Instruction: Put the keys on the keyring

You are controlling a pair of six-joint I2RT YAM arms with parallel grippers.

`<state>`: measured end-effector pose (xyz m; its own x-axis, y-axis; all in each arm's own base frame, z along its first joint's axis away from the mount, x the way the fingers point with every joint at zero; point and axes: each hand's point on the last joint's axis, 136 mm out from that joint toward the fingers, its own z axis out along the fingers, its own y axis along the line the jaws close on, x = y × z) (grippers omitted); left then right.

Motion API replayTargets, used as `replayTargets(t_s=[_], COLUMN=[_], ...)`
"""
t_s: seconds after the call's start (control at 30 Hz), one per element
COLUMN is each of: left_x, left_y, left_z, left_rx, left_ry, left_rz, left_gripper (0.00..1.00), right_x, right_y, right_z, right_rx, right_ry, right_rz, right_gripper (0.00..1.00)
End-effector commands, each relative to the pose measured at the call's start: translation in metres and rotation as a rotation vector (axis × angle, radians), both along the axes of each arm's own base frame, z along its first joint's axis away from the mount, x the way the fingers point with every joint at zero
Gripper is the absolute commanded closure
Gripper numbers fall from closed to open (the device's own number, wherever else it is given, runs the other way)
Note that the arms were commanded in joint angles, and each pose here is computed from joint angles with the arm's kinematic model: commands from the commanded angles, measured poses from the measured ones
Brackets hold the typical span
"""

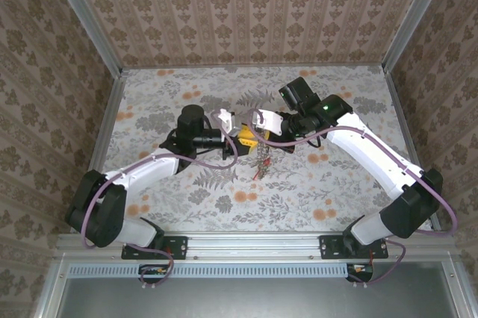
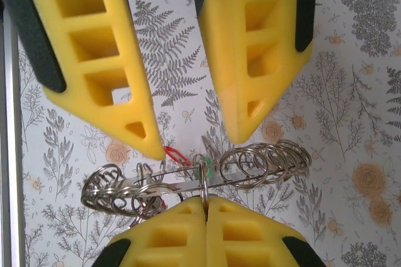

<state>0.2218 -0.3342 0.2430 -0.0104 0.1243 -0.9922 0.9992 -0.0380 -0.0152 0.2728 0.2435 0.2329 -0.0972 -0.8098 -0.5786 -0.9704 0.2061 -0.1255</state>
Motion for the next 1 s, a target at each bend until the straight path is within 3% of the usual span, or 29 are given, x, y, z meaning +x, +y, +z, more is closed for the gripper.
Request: replayTargets(t_s=[0.0,0.4,0.5,0.6,0.73,0.97], left_x=[-0.009,0.0,0.0,0.001,0.002,0.003], left_y=[-0.004,-0.015,-0.016,-0.017,-0.018,-0.017], left_z=[0.002,-0.006,-0.006,-0.001,0.002,0.012], left_rx=[0.0,0.009,0.005,-0.018,-0.05,-0.132], left_ry=[-0.003,-0.012,-0.012,-0.019,-0.022,-0.019], left_rz=[-0.038,-0.011,-0.013,-0.01,-0.002,0.005], left_gripper=[0.67,0.71,0.8,0.99,1.0,1.0], right_x=[0.0,-0.004,-0.005,-0.005,-0.004,0.002], right_y=[0.008,0.01,0.01,0.01,0.011,-0.001], right_z=[0.009,0.012,0.012,0.012,0.015,0.014], right_rx=[0.056,0.085,0.085,0.088,0.113,0.22], right_ry=[-0.014,-0.001,0.0,-0.001,-0.016,-0.027], right_rz=[0.031,0.043,0.044,0.047,0.04,-0.018], right_gripper=[1.0,1.0,1.0,1.0,1.0,0.84])
